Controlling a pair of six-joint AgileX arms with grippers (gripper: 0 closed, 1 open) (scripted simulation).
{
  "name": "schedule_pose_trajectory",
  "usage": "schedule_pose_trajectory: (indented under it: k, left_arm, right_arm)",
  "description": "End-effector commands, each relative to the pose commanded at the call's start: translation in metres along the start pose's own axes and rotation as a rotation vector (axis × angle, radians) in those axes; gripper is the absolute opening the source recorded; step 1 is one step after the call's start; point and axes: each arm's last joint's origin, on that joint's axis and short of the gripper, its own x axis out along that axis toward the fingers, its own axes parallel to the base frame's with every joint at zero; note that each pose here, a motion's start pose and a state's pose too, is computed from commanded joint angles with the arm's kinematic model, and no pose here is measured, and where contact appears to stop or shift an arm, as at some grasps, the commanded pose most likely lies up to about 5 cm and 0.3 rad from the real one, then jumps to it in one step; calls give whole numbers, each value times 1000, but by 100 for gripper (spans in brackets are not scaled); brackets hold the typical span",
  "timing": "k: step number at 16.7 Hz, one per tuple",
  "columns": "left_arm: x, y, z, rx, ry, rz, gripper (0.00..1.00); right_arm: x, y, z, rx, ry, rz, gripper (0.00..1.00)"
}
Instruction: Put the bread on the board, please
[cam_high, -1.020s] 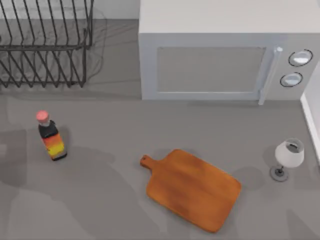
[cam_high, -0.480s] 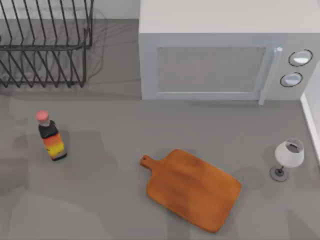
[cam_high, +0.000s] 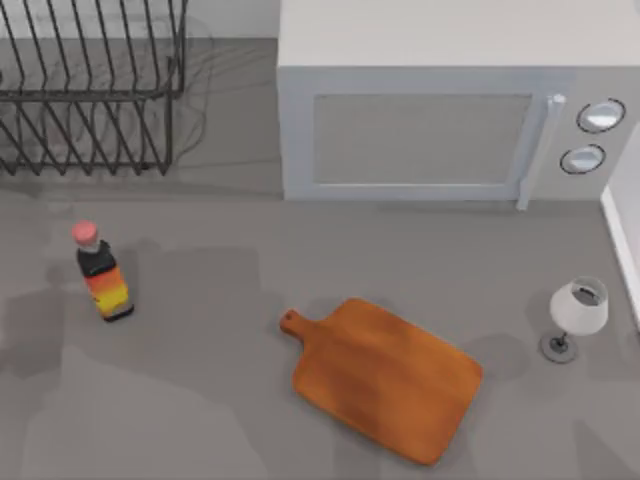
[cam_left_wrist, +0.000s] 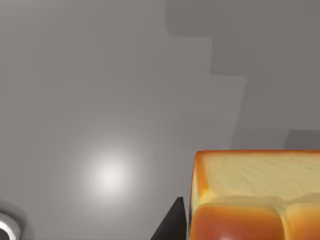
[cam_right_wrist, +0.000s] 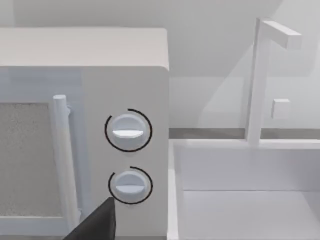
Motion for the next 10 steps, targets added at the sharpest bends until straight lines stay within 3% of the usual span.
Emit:
schedule_pose_trajectory:
  k: [5,10]
  left_arm:
    - [-12,-44,11,-283,-132,-12,0]
    - [-23,-108,11,-603,-219,-112,0]
  right_arm:
    - [0,0,0,0,0,0,100]
    - [0,0,0,0,0,0,100]
